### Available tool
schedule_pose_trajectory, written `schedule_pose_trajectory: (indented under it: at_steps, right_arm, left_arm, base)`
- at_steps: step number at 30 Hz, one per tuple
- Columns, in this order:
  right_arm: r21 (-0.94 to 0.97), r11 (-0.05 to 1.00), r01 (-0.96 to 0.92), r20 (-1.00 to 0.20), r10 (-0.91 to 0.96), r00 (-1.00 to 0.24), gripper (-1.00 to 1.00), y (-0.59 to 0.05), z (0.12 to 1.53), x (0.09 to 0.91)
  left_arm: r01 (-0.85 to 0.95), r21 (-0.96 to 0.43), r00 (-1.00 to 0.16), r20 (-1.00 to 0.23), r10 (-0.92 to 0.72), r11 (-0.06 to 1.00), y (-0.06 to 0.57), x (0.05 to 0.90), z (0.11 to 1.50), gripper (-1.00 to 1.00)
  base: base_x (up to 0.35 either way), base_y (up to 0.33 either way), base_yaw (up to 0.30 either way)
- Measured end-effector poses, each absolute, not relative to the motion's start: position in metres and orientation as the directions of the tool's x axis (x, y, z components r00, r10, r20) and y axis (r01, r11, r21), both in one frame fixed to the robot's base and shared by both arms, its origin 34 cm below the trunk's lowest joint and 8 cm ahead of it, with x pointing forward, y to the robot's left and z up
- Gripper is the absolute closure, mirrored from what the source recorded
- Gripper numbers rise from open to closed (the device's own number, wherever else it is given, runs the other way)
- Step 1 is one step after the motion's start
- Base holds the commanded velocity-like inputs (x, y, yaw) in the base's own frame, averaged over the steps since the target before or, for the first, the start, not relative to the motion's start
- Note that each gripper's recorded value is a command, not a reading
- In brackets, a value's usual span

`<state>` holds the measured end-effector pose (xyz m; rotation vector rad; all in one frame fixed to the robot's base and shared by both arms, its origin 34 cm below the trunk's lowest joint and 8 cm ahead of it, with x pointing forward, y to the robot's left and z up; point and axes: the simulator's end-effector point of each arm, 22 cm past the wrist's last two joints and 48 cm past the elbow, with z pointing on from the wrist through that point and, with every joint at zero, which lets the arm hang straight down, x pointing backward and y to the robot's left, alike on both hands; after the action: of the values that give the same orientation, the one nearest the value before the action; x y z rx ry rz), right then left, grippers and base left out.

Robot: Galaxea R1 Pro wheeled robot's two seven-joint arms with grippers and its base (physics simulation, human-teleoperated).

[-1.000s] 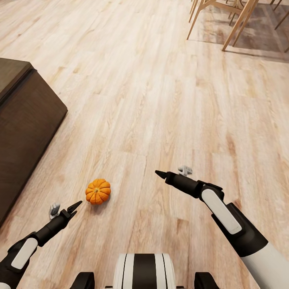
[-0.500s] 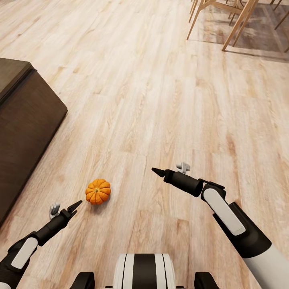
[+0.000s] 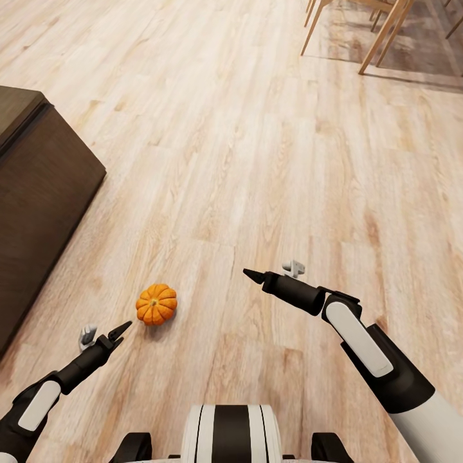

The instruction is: Place each of the two pumpkins and all three candles from the living room inside a cabinet in the living room (use any cabinet), then make sure every cabinet is closed, and position the cauldron so it is next to a table in the living room.

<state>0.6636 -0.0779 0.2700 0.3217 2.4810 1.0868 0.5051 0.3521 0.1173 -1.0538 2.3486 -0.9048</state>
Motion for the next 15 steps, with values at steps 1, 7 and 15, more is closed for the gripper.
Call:
schedule_pose_trajectory:
  at_steps: [1,7,15]
  right_arm:
    - [0.742,0.669,0.045,-0.276,0.366,-0.889,-1.00,-0.0779,0.2701,0.6636]
    - [0.742,0.669,0.045,-0.276,0.366,-0.889,-1.00,-0.0779,0.2700,0.6636]
    - [0.742,0.669,0.045,-0.276,0.366,-0.889,-1.00,-0.0779,0.2701,0.6636]
  left_arm:
    - [-0.503,-0.702,-0.630,-0.100,-0.770,0.504,0.3520,0.5052,0.1174,-1.00]
    - [-0.503,-0.700,-0.632,-0.100,-0.768,0.506,0.3526,0.5049,0.1173,-1.00]
    - [-0.506,-0.699,-0.632,-0.099,-0.769,0.505,0.3527,0.5040,0.1169,-1.00]
  base:
    - [0.125,-0.075,0.000]
    - [0.091,-0.069,0.000]
    - [0.037,-0.004,0.000]
